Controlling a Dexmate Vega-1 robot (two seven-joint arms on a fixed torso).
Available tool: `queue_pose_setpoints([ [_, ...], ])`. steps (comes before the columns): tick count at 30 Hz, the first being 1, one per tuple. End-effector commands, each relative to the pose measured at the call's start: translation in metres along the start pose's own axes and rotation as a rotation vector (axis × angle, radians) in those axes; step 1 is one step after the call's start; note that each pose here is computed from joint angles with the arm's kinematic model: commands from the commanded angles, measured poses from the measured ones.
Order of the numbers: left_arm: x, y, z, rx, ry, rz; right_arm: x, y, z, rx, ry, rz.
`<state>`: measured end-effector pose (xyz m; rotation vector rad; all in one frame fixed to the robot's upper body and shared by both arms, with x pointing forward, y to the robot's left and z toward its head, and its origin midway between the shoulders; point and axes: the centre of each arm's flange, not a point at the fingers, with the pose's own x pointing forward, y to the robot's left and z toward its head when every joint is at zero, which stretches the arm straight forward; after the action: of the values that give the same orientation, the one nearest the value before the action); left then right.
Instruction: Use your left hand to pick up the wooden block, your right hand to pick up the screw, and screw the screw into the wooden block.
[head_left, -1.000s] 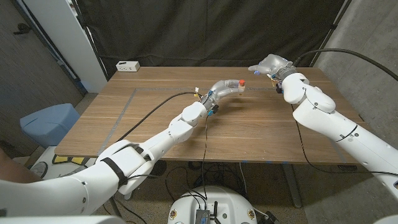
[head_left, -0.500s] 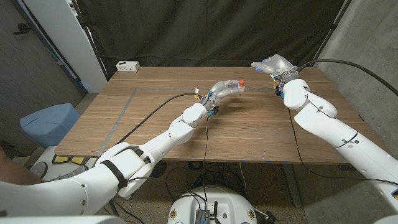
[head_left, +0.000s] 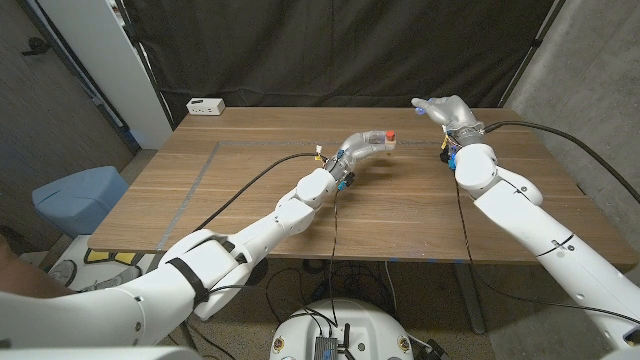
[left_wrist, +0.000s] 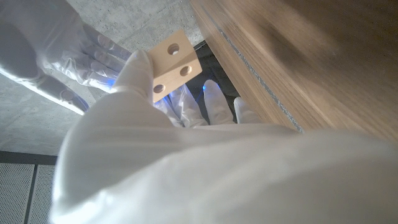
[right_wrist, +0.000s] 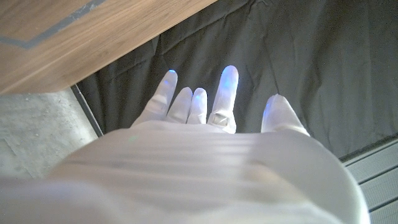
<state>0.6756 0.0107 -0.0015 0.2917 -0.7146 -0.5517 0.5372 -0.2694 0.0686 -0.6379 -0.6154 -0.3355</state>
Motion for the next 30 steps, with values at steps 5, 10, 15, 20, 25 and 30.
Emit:
queue_pose_setpoints([
  [5,0.004,-0.004,-0.001,-0.007,-0.003,-0.025,-0.015,0.005,-0.025,0.257,0.017,-0.037],
  [10,0.006,-0.006,0.000,-0.006,-0.006,-0.039,-0.018,0.006,-0.029,0.319,0.005,-0.015],
  [15,0.007,-0.008,-0.001,-0.010,-0.005,-0.052,-0.023,0.010,-0.033,0.352,-0.019,0.015],
  [20,0.007,-0.008,-0.002,-0.012,-0.003,-0.054,-0.025,0.012,-0.036,0.359,-0.045,0.045],
  [25,0.006,-0.009,-0.003,-0.015,-0.002,-0.051,-0.025,0.016,-0.037,0.369,-0.056,0.074],
  [30,0.006,-0.010,-0.004,-0.020,-0.002,-0.048,-0.028,0.019,-0.039,0.373,-0.065,0.103],
])
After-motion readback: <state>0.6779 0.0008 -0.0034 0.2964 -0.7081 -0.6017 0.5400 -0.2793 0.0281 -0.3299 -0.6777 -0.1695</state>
